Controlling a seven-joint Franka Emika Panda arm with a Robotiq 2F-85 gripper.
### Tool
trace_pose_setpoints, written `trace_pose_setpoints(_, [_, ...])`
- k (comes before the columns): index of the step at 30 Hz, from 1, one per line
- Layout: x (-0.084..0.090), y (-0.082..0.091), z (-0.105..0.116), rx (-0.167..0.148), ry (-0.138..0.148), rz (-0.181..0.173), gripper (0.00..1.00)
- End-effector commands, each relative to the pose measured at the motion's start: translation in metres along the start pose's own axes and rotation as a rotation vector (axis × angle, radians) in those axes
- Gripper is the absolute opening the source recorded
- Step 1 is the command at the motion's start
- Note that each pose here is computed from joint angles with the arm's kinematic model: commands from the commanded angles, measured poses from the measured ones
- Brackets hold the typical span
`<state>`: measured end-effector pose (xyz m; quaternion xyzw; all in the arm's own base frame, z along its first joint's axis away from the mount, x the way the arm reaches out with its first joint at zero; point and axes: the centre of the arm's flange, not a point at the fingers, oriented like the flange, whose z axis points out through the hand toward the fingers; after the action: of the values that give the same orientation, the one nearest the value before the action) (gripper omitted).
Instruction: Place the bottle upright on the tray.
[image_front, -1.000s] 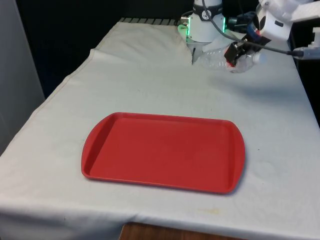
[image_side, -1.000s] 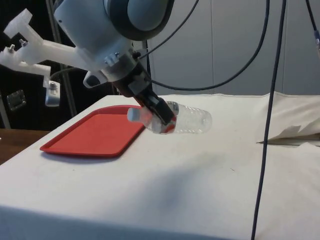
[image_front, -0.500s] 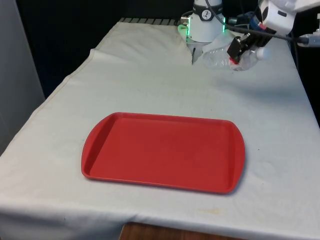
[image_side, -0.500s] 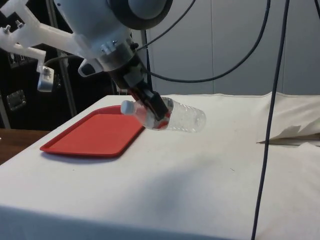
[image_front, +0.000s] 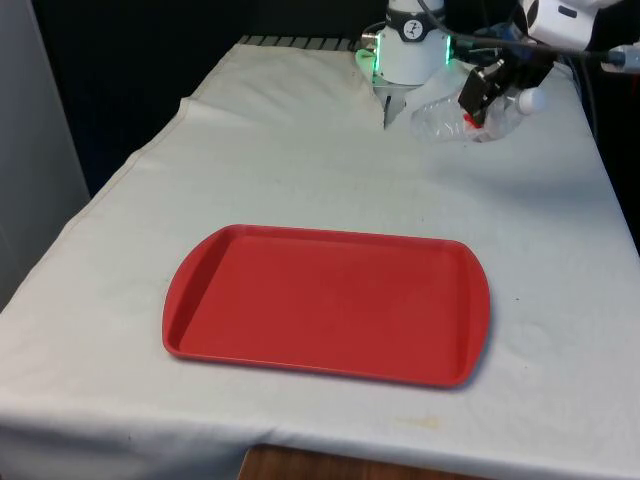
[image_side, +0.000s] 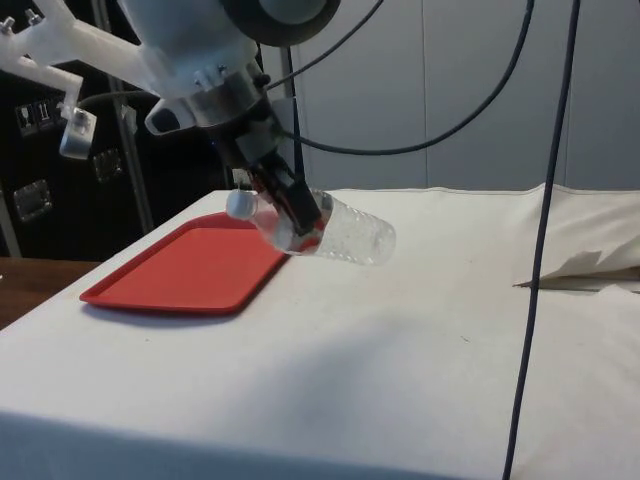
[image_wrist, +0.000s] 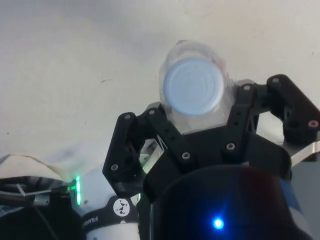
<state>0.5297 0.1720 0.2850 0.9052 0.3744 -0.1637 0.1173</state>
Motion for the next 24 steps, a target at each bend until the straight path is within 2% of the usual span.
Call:
trace_pose_setpoints(1, [-0.002,0.001,-0.002,0.002,0.021,0.0,0.0])
trace_pose_setpoints(5, [-0.002,0.005,-0.006,-0.004,0.044,0.007,0.0])
trace_pose_setpoints(6, [0.0,0.004,-0.004,-0.007,0.024,0.007,0.0])
trace_pose_setpoints(7, [-0.002,0.006,-0.007,-0.006,0.049,0.008,0.0])
trace_pose_setpoints(14, [-0.003,0.014,-0.011,-0.012,0.085,0.02,0.0])
trace_pose_setpoints(15, [-0.001,0.013,-0.01,-0.016,0.067,0.022,0.0])
trace_pose_setpoints(16, [-0.003,0.015,-0.012,-0.013,0.089,0.022,0.0])
trace_pose_setpoints(23, [-0.005,0.025,-0.015,-0.017,0.125,0.035,0.0])
trace_pose_setpoints(24, [-0.004,0.024,-0.014,-0.021,0.107,0.036,0.0])
